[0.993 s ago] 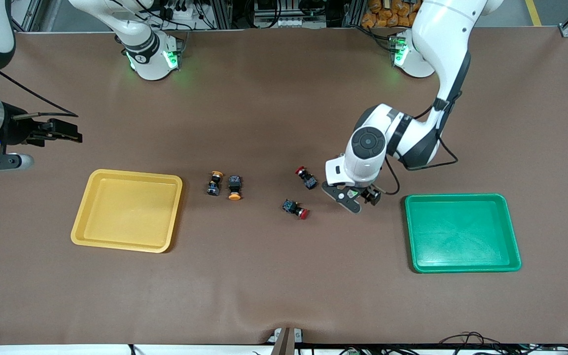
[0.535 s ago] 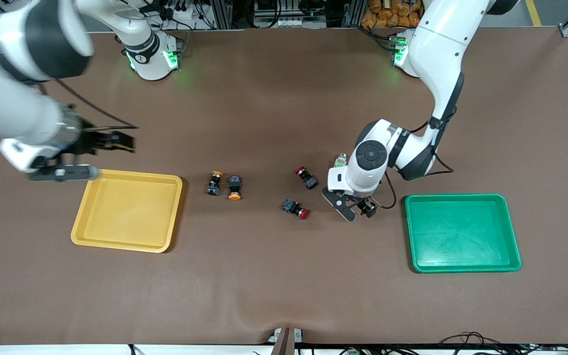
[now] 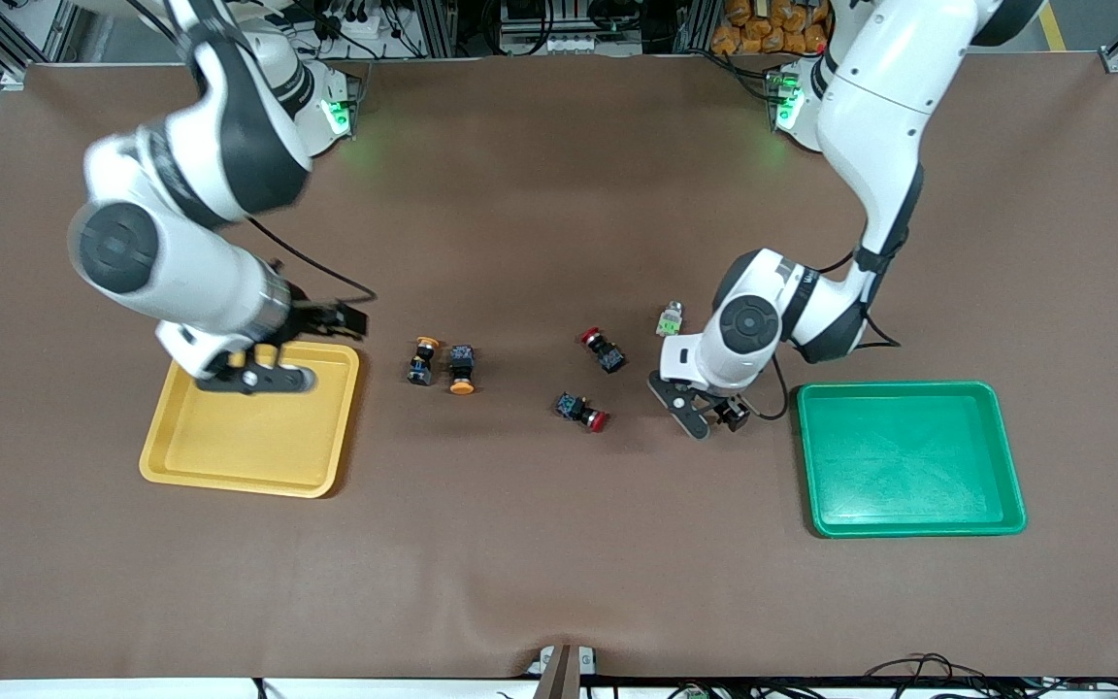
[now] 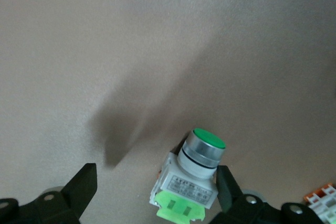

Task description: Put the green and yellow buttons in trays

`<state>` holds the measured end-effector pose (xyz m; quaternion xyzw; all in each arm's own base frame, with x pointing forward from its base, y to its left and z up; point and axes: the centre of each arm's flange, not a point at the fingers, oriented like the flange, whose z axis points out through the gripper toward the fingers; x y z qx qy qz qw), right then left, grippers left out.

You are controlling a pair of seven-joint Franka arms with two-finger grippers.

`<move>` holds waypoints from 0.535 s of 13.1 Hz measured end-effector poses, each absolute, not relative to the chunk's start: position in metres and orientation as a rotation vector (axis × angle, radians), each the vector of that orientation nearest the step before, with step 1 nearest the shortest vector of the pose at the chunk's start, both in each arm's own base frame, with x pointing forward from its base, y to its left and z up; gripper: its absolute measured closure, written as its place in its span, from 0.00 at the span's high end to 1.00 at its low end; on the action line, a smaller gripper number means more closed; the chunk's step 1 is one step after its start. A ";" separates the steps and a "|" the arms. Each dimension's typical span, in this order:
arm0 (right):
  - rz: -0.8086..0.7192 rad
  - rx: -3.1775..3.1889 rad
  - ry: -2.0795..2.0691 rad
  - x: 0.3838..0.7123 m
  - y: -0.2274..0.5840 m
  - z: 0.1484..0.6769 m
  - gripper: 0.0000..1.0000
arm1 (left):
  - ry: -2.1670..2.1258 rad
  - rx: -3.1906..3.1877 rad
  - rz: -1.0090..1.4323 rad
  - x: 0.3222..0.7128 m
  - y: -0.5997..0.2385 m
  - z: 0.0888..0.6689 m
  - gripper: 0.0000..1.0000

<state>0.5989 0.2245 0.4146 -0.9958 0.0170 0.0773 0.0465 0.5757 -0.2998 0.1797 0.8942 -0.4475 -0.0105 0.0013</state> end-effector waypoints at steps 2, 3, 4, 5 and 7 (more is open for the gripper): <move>0.243 -3.034 0.059 0.601 0.239 0.377 1.00 | -1.404 2.790 -0.034 0.571 -0.308 0.179 1.00; 0.243 -3.035 0.067 0.602 0.242 0.365 1.00 | -1.407 2.786 -0.034 0.569 -0.311 0.180 0.93; 0.245 -3.036 0.071 0.604 0.244 0.356 1.00 | -1.411 2.783 -0.034 0.568 -0.313 0.180 0.81; 0.255 -3.038 0.071 0.604 0.245 0.350 1.00 | -1.414 2.781 -0.033 0.567 -0.314 0.180 0.72; 0.264 -3.039 0.075 0.604 0.245 0.345 1.00 | -1.418 2.778 -0.032 0.566 -0.316 0.180 0.50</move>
